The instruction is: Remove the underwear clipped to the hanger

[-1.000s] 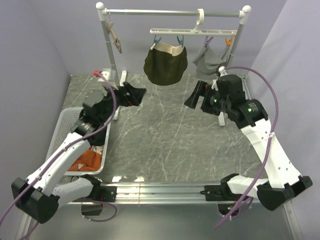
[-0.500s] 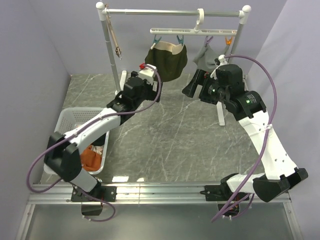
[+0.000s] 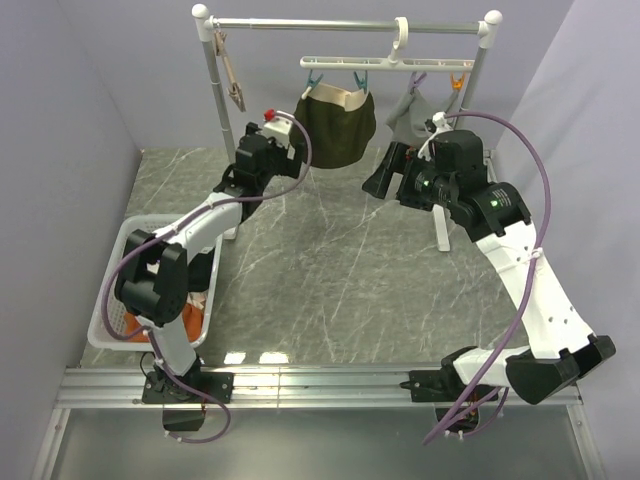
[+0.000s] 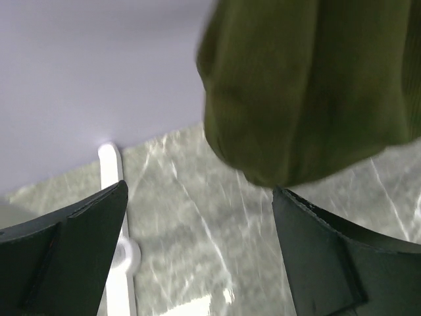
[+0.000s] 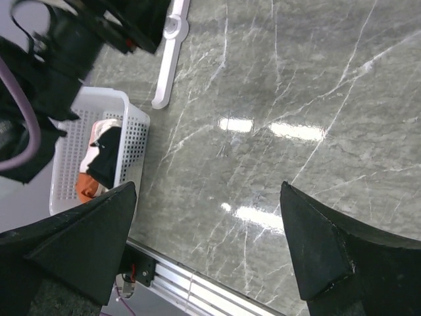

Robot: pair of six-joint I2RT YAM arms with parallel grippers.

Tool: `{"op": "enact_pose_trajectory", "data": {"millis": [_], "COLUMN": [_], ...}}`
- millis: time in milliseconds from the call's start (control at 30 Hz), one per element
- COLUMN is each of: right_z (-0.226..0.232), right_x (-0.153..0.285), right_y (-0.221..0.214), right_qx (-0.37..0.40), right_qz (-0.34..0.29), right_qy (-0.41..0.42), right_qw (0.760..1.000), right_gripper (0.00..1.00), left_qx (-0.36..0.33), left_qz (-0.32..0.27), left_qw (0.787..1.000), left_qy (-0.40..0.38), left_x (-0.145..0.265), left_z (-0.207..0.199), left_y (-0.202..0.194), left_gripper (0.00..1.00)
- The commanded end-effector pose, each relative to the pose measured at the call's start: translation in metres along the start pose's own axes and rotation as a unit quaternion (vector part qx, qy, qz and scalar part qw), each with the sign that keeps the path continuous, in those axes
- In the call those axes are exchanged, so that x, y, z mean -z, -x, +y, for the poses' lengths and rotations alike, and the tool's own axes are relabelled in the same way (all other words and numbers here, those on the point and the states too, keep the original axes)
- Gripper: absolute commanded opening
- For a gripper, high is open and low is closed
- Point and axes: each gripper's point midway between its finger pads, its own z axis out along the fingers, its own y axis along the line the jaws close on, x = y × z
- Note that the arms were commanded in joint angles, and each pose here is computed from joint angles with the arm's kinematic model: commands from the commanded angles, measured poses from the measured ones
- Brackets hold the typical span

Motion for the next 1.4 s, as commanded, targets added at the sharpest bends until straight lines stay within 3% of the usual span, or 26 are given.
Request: {"op": "enact_pose_trajectory", "data": {"millis": [0, 100, 200, 267, 300, 367, 400, 467, 767, 1000, 1367], "right_z": [-0.003, -0.004, -0.003, -0.001, -0.001, 0.001, 0.002, 0.004, 0.012, 0.022, 0.067], "right_x": [-0.004, -0.005, -0.007, -0.008, -0.009, -0.008, -0.008, -0.007, 0.002, 0.003, 0.009], "right_y": [-0.003, -0.003, -0.003, -0.002, -0.001, 0.003, 0.005, 0.009, 0.03, 0.054, 0.091], "right_qx": [0.015, 0.019, 0.02, 0.02, 0.02, 0.021, 0.022, 0.024, 0.036, 0.037, 0.036], "right_qz": [0.008, 0.009, 0.011, 0.01, 0.011, 0.004, 0.002, -0.003, -0.034, -0.047, -0.093], "right_qy": [0.002, 0.0, 0.002, 0.006, 0.006, 0.006, 0.007, 0.008, 0.008, 0.003, 0.08], "right_qw": [1.0, 1.0, 1.0, 1.0, 1.0, 1.0, 1.0, 1.0, 0.999, 0.998, 0.992], "right_gripper": [0.96, 0.96, 0.96, 0.94, 0.94, 0.93, 0.93, 0.93, 0.92, 0.91, 0.88], "left_qx": [0.002, -0.003, 0.016, 0.028, 0.028, 0.026, 0.026, 0.031, 0.068, 0.119, 0.016], "left_qz": [-0.087, -0.081, -0.082, -0.077, -0.066, -0.056, -0.051, -0.057, -0.083, -0.111, -0.091], "left_qw": [0.995, 0.99, 0.984, 0.977, 0.977, 0.976, 0.975, 0.975, 0.974, 0.966, 0.984], "left_qy": [-0.056, -0.112, -0.158, -0.195, -0.203, -0.209, -0.213, -0.211, -0.199, -0.203, -0.152], "left_x": [-0.011, -0.019, -0.019, -0.015, -0.013, -0.009, -0.004, 0.008, 0.074, 0.119, 0.148], "left_z": [-0.012, -0.032, -0.049, -0.064, -0.069, -0.078, -0.083, -0.085, -0.105, -0.121, -0.162], "left_y": [0.058, 0.062, 0.072, 0.076, 0.071, 0.065, 0.061, 0.068, 0.088, 0.117, 0.102], "left_gripper": [0.97, 0.93, 0.8, 0.6, 0.42, 0.26, 0.13, 0.01, 0.01, 0.1, 0.08]}}
